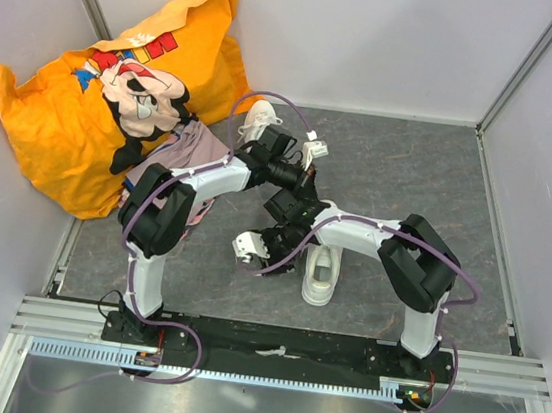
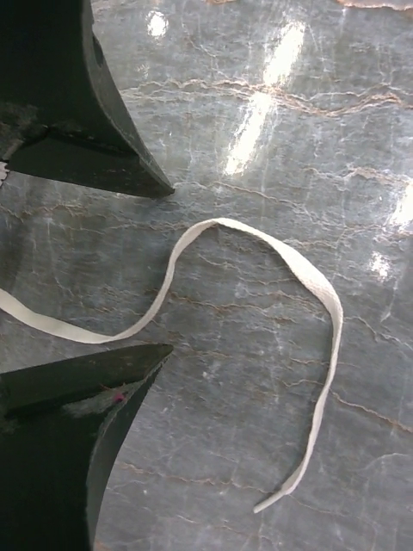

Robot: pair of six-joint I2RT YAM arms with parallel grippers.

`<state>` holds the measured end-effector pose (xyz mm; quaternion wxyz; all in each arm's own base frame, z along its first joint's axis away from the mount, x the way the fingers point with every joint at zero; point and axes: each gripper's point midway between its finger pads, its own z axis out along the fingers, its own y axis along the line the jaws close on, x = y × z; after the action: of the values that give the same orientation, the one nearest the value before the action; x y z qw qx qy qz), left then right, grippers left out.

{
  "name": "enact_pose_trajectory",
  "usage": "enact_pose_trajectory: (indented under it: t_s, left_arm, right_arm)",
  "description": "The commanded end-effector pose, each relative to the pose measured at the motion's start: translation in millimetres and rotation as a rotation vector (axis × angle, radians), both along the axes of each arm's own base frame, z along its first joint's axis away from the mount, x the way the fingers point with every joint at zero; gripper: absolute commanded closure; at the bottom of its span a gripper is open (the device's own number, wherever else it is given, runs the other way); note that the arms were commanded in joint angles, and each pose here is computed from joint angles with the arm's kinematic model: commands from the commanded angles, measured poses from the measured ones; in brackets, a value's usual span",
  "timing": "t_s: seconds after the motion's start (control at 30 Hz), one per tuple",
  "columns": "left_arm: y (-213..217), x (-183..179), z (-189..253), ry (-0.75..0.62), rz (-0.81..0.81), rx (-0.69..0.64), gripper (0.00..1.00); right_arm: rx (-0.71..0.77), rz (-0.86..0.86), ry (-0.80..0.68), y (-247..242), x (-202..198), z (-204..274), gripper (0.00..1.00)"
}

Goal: Tie the shoes

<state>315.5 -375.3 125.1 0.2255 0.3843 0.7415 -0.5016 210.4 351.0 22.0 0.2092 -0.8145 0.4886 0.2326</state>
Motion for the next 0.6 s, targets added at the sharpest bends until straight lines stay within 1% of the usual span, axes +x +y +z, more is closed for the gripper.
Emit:
enact_pose_trajectory:
  t_s: [0.0, 0.1, 0.13, 0.2, 0.23, 0.3, 0.37, 0.4, 0.43, 0.47, 0.57]
  left_arm:
    - [-4.7, 1.8, 3.6, -0.042, -0.041, -0.027, 0.98]
    - [-4.5, 3.3, 2.6, -0.049, -0.036, -0.022, 0.98]
    - [-4.0, 4.3, 1.9, -0.052, -0.029, -0.017, 0.98]
    - [-3.6, 5.8, 0.2, -0.057, -0.022, -0.011, 0.98]
    - [-3.6, 6.4, 0.8, -0.061, -0.019, -0.011, 0.98]
    - [-3.9, 6.6, 0.6, -0.057, -0.017, -0.012, 0.98]
    - [-4.2, 6.9, 2.1, -0.058, -0.015, -0.014, 0.98]
    - [-4.4, 7.1, 3.0, -0.059, -0.015, -0.016, 0.98]
    - [-3.9, 6.2, 1.8, -0.054, -0.014, -0.013, 0.98]
    - [-3.6, 6.2, 1.7, -0.056, -0.014, -0.012, 0.99]
    - [-4.1, 6.9, 5.1, -0.063, -0.014, -0.017, 0.98]
  right_arm:
    - [0.006, 0.091, 0.032, 10.7, -5.5, 1.8, 0.26]
    - [-0.061, 0.132, 0.086, 3.6, -12.2, -7.2, 0.4]
    - [-0.082, 0.136, 0.101, 1.3, -12.8, -9.5, 0.48]
    - [-0.138, 0.166, 0.136, -6.5, -17.4, -16.6, 0.56]
    - [-0.155, 0.174, 0.146, -9.1, -19.4, -20.5, 0.65]
    - [-0.172, 0.18, 0.15, -13.5, -21.1, -23.3, 0.67]
    - [-0.18, 0.176, 0.143, -15.1, -20.8, -23.7, 0.73]
    - [-0.186, 0.149, 0.154, -14.6, -21.3, -22.8, 0.75]
    - [-0.175, 0.128, 0.144, -11.6, -19.2, -15.9, 0.92]
    - [-0.155, 0.105, 0.131, -7.8, -17.1, -12.9, 1.0]
    - [-0.075, 0.042, 0.094, -1.9, -14.2, 16.5, 1.0]
